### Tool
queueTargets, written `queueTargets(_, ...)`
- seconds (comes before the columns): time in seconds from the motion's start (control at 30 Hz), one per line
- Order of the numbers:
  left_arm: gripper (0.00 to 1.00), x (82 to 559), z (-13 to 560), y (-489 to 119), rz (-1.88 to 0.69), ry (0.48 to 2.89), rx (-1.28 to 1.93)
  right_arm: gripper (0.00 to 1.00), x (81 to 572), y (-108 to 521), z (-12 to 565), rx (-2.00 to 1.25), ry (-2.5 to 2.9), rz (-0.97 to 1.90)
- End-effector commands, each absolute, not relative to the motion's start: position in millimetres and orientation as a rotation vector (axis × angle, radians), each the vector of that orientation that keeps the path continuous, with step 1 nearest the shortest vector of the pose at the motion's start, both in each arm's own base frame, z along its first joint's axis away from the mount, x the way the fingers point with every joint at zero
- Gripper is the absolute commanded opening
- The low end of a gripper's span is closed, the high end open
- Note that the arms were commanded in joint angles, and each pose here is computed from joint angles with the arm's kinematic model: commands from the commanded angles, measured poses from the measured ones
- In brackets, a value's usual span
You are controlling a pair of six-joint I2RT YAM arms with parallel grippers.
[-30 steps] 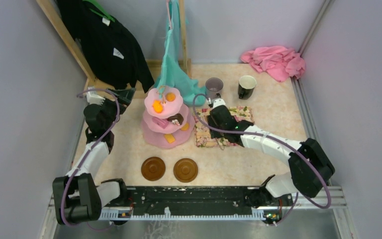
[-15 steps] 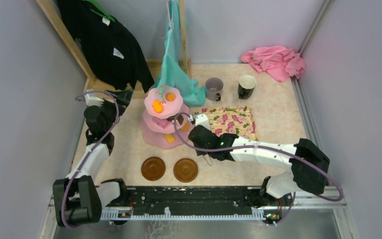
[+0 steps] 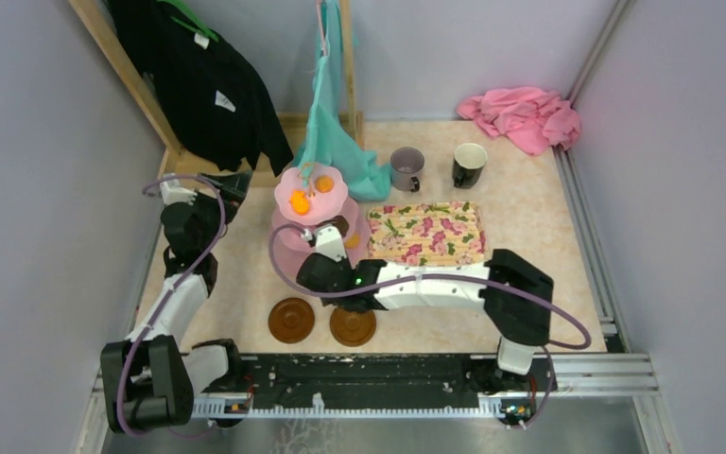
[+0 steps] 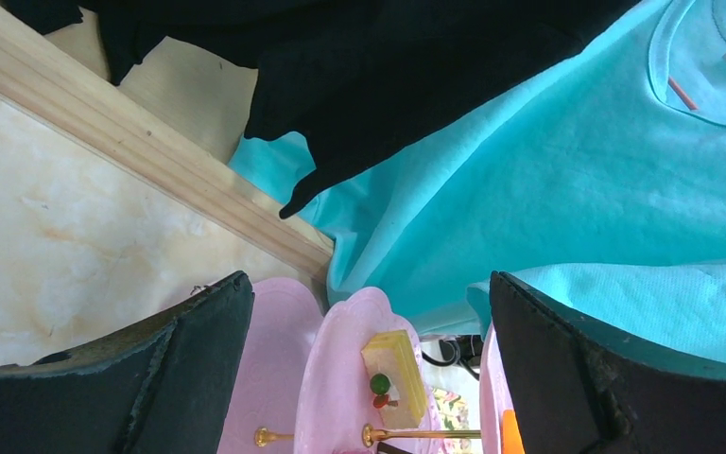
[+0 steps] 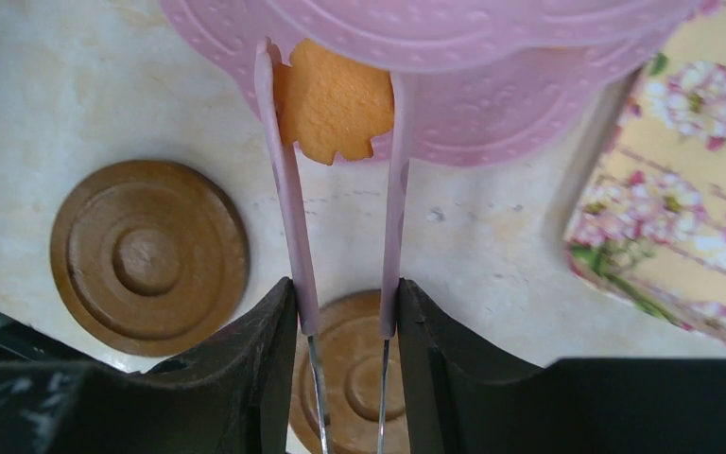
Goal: Serve the afternoon tea
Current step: Place the desert on the desert table.
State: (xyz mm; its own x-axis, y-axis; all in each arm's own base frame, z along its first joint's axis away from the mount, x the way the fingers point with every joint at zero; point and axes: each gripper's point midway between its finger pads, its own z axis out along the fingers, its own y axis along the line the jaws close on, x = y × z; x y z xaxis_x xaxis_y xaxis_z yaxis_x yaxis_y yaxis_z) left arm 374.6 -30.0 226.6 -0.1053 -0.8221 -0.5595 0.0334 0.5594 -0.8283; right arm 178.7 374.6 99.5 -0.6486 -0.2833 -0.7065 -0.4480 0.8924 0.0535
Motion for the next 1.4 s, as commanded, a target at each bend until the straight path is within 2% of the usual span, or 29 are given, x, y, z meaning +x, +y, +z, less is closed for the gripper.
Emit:
queueTargets(0.0, 0.99, 370.8, 231.0, -27.4, -0.829, 1.485, -0.720, 0.32, 181.5, 411.4, 108.1, -0.468, 2.306, 0.334)
queueTargets(0.4, 0.99, 364.6, 232.7, -14.4, -0.788, 1.440, -0.791, 0.31, 193.2, 470.2, 96.1, -0.404, 2.342, 0.364)
queueTargets(0.67, 0.99, 354.1, 228.1, 20.5, -0.628, 1.397, -0.955, 0.31, 204.1, 494.1, 88.7, -0.356, 2.371, 0.323)
queueTargets(0.87, 0.99, 347.7, 225.6, 39.8, -0.516, 1.384, -1.037, 0.31, 219.0, 501.0, 87.3, -0.311, 2.390, 0.324)
queueTargets(1.37, 0.99, 347.1, 226.9, 37.6, -0.530, 1.381, -1.027, 0.31, 243.7, 498.0, 76.6, -0.203, 2.417, 0.351)
